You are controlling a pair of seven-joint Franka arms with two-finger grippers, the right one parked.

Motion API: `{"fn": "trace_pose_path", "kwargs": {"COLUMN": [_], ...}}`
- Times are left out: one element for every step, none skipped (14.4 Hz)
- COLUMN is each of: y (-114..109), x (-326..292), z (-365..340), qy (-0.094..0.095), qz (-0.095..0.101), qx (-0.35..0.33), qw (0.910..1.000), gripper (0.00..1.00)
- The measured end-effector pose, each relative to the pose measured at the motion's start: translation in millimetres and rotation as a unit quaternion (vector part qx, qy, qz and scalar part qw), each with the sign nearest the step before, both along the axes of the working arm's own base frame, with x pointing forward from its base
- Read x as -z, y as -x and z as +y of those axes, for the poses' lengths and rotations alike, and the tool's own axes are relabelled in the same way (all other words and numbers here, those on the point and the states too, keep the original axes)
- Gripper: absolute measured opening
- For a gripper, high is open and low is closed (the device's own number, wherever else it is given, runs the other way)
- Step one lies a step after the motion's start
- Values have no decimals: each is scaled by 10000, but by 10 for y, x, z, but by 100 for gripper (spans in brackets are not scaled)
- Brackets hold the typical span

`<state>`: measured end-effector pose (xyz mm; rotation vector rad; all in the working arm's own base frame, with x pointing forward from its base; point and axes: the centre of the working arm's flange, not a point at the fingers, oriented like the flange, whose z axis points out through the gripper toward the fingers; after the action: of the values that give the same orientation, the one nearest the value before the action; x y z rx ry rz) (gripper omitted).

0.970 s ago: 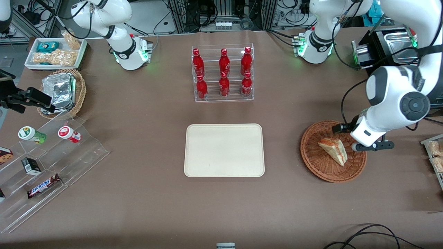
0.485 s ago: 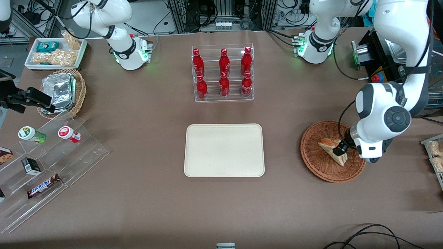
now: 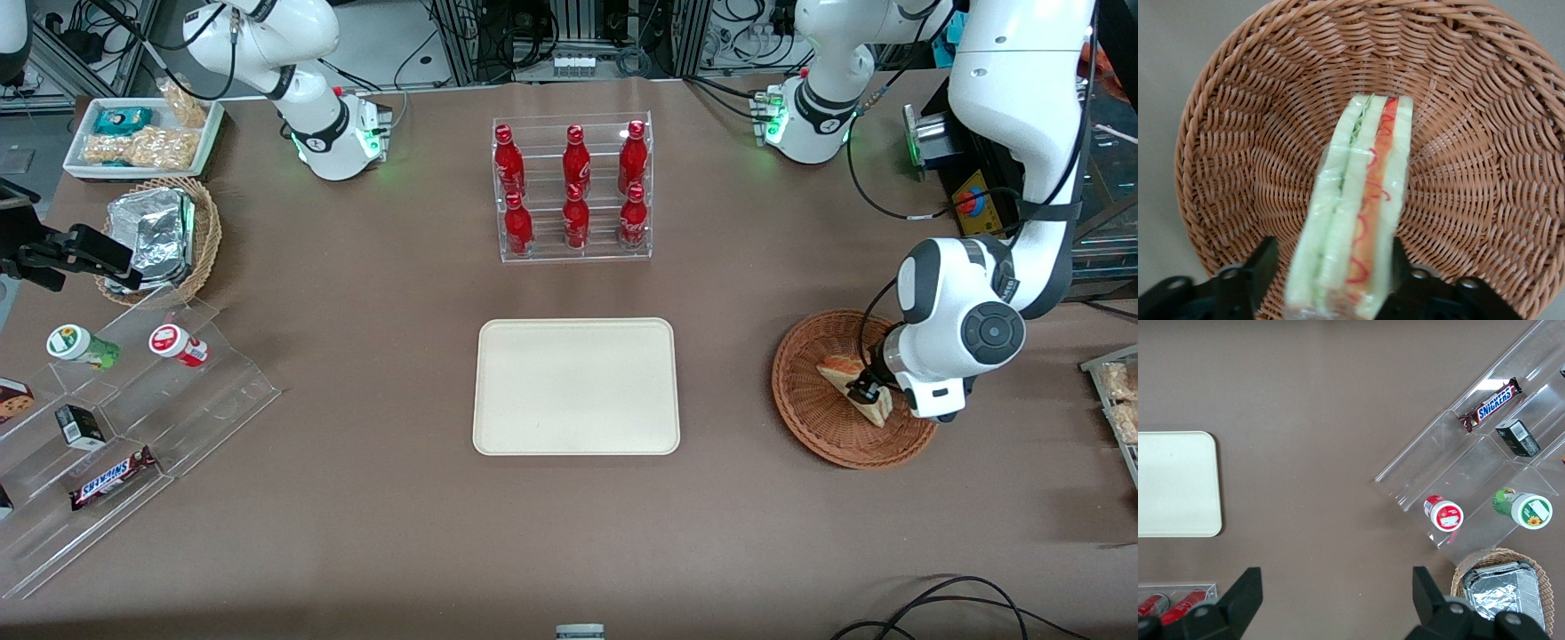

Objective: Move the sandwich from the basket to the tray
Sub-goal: 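Close the left gripper on the wrapped sandwich, then lift the sandwich and carry it over the cream tray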

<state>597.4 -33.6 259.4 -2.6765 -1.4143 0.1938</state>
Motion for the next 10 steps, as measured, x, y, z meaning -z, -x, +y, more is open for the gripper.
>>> {"fn": "trace_pose_path", "kwargs": {"y": [-26,-53,-83,-125,-171,-214,-243,-246,-225,-191], "x": [-38,-101,-198,-338,-489,-637,-757,-831,-855,-858], "z": [-1,-1,-4,-18,-48,-118,-250,-456,-726,-1045], "qy": [0,-9,-20,-22,-14,6,31,69,130,217], "qz": [-15,41,173,307,388,406,368,321,267,168], "qx": [-1,-2,25,92,175,289,427,629,914,1300], "qw": [10000,10000,9998,9995,9991,9988,9984,9975,9954,9911], "gripper": [54,45,37,31,28,26,24,23,19,15]}}
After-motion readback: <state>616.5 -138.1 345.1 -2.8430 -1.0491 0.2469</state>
